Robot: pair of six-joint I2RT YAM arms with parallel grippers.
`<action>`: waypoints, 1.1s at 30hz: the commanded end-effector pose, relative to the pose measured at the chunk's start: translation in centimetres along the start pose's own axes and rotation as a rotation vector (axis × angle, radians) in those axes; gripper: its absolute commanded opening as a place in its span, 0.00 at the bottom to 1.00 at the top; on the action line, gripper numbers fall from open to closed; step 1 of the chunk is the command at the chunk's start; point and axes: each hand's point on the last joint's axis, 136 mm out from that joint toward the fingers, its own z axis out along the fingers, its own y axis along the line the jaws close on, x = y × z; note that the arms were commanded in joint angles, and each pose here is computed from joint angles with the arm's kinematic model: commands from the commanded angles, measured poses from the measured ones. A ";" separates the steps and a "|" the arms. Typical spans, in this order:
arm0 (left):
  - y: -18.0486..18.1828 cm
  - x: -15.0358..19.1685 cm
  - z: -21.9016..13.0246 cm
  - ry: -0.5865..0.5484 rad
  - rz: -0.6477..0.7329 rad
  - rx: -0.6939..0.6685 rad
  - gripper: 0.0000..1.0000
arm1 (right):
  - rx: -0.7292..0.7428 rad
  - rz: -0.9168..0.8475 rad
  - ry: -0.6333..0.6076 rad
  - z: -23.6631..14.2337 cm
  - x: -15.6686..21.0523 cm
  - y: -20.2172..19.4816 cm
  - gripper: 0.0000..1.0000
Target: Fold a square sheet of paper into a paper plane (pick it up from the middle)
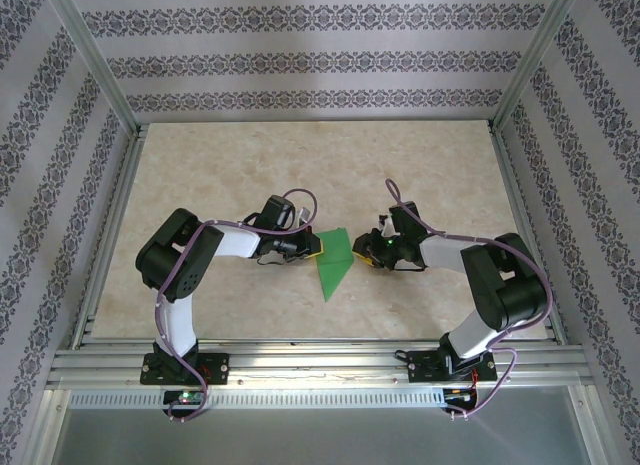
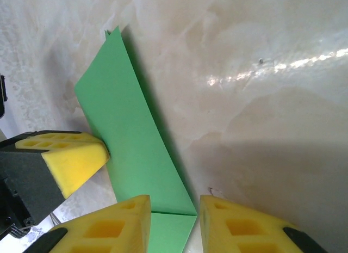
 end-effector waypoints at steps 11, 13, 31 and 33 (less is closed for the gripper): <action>1.1 1.5 0.6 0.063 -0.033 -0.028 0.00 | -0.005 -0.033 0.053 1.0 1.2 0.4 0.28; 1.0 1.5 0.6 0.062 -0.032 -0.024 0.00 | -0.002 -0.033 0.056 1.1 1.4 0.3 0.29; 1.2 1.5 0.3 0.053 -0.036 -0.036 0.00 | 0.034 -0.016 -0.012 0.0 0.8 -0.3 0.31; 1.2 1.5 0.3 0.053 -0.035 -0.034 0.00 | 0.027 -0.008 -0.004 0.2 0.9 -0.3 0.30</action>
